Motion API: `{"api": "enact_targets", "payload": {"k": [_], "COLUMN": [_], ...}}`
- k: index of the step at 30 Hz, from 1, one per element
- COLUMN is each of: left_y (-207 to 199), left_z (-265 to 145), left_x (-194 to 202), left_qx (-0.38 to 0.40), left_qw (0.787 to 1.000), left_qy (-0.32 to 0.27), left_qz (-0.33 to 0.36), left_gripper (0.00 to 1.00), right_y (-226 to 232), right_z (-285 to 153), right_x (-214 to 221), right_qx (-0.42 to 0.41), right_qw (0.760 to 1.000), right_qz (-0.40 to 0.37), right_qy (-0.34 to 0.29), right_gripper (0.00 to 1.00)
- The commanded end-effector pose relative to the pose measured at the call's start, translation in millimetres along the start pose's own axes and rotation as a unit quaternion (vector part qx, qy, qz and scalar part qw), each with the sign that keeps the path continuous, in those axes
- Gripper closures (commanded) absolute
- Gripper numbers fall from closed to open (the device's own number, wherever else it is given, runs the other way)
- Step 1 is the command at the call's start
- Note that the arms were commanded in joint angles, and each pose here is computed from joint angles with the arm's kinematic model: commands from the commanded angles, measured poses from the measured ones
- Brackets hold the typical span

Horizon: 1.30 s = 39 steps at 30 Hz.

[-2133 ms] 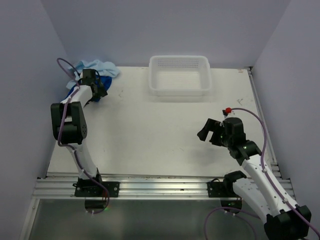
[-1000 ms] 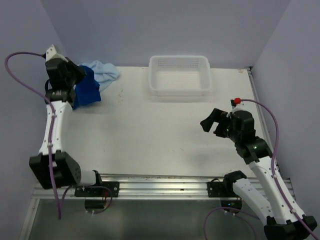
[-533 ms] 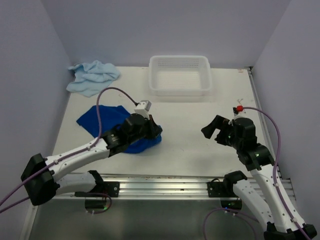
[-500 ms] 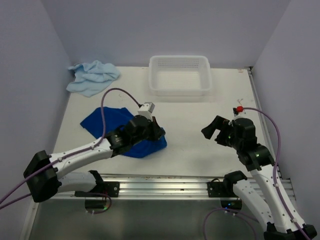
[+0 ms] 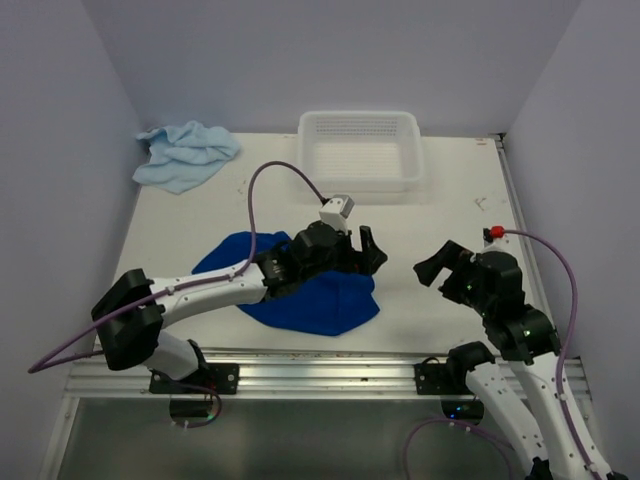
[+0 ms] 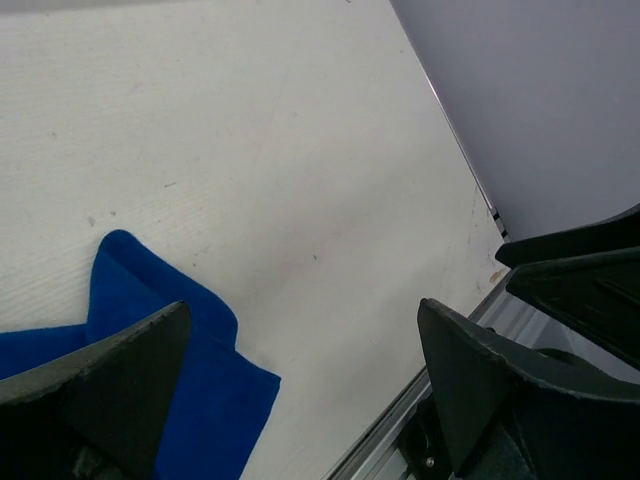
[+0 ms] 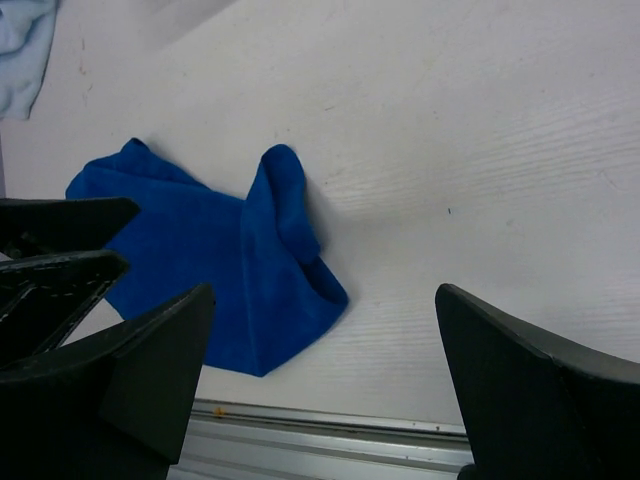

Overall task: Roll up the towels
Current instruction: Move the towel to the center of the board, then flatten the towel

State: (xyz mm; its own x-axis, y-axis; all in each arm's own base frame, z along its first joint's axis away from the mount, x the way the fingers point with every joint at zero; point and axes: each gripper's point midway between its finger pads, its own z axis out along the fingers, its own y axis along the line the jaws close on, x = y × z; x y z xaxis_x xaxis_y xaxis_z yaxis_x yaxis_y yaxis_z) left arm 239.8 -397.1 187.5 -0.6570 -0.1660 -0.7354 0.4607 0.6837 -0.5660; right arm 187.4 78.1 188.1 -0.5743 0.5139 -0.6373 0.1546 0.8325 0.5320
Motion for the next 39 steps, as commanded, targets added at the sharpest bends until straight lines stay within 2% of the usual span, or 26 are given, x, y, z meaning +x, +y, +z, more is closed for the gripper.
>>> {"api": "enact_targets", "payload": {"k": [1,3,4,5,7,8,10,12,14,17,22,24,25,27,31,34,35,36,37,39], "left_y": [15,46,71,109,149,176,197,232,253,274,287,290,290,293,303,308,311,312,315,316], "left_z": [-26,-47,-55,-66,-88,-99,-117,-142,-155,-165,-171,-175,-176,-182,-194,-196,-198,-198,-200,-199], "left_x": [-23,-32,-15,-16,-12,-19,-26,-24,-25,-16,-12,-16,-19,-23,-27,-26,-26,-24,-24,-22], "left_qx": [-0.022,-0.070,-0.104,-0.157,-0.202,-0.231,-0.262,-0.340,-0.378,-0.393,-0.382,-0.385,-0.386,-0.396,-0.408,-0.405,-0.407,-0.404,-0.406,-0.399], "left_qw": [0.999,0.996,0.994,0.987,0.978,0.969,0.959,0.932,0.916,0.907,0.907,0.905,0.906,0.902,0.897,0.897,0.896,0.897,0.895,0.897], "left_qy": [-0.041,-0.051,-0.028,-0.020,-0.019,-0.030,-0.049,-0.047,-0.051,-0.045,-0.049,-0.054,-0.055,-0.062,-0.067,-0.063,-0.064,-0.061,-0.062,-0.060], "left_qz": [0.011,0.001,-0.010,-0.032,-0.059,-0.078,-0.095,-0.115,-0.129,-0.144,-0.170,-0.173,-0.167,-0.162,-0.156,-0.162,-0.167,-0.169,-0.174,-0.182], "left_gripper": [0.00,0.00,0.01,0.01,0.01,0.01,0.01,0.00,0.01,0.01,0.01,0.01,0.01,0.01,0.01,0.01,0.01,0.01,0.01,0.01], "right_y": [-8,-8,-5,0,10,9,28,34,36,48,59,55,50,47,40,50,49,51,51,48], "right_z": [-5,-1,1,3,11,20,25,36,45,52,72,81,82,89,111,120,123,125,126,125], "right_x": [-5,-1,0,5,11,21,28,41,51,61,101,96,104,102,128,140,145,145,144,139], "right_qx": [0.017,0.013,0.006,-0.008,-0.035,-0.040,-0.090,-0.106,-0.099,-0.104,-0.049,-0.010,0.008,0.026,0.050,0.032,0.030,0.028,0.030,0.040], "right_qw": [0.999,0.999,0.999,1.000,0.999,0.998,0.994,0.989,0.987,0.985,0.977,0.981,0.977,0.977,0.970,0.969,0.968,0.968,0.968,0.967], "right_qz": [0.022,0.025,0.029,0.030,0.032,0.034,0.040,0.042,0.034,-0.006,-0.093,-0.113,-0.134,-0.146,-0.154,-0.156,-0.157,-0.156,-0.160,-0.170], "right_qy": [-0.026,-0.020,-0.018,-0.002,0.012,0.033,0.055,0.093,0.124,0.140,0.185,0.160,0.167,0.150,0.180,0.190,0.195,0.194,0.192,0.187], "right_gripper": [0.04,0.06,0.07,0.08,0.11,0.14,0.18,0.21,0.22,0.23,0.20,0.17,0.17,0.17,0.19,0.28,0.37,0.42,0.55,0.67]}}
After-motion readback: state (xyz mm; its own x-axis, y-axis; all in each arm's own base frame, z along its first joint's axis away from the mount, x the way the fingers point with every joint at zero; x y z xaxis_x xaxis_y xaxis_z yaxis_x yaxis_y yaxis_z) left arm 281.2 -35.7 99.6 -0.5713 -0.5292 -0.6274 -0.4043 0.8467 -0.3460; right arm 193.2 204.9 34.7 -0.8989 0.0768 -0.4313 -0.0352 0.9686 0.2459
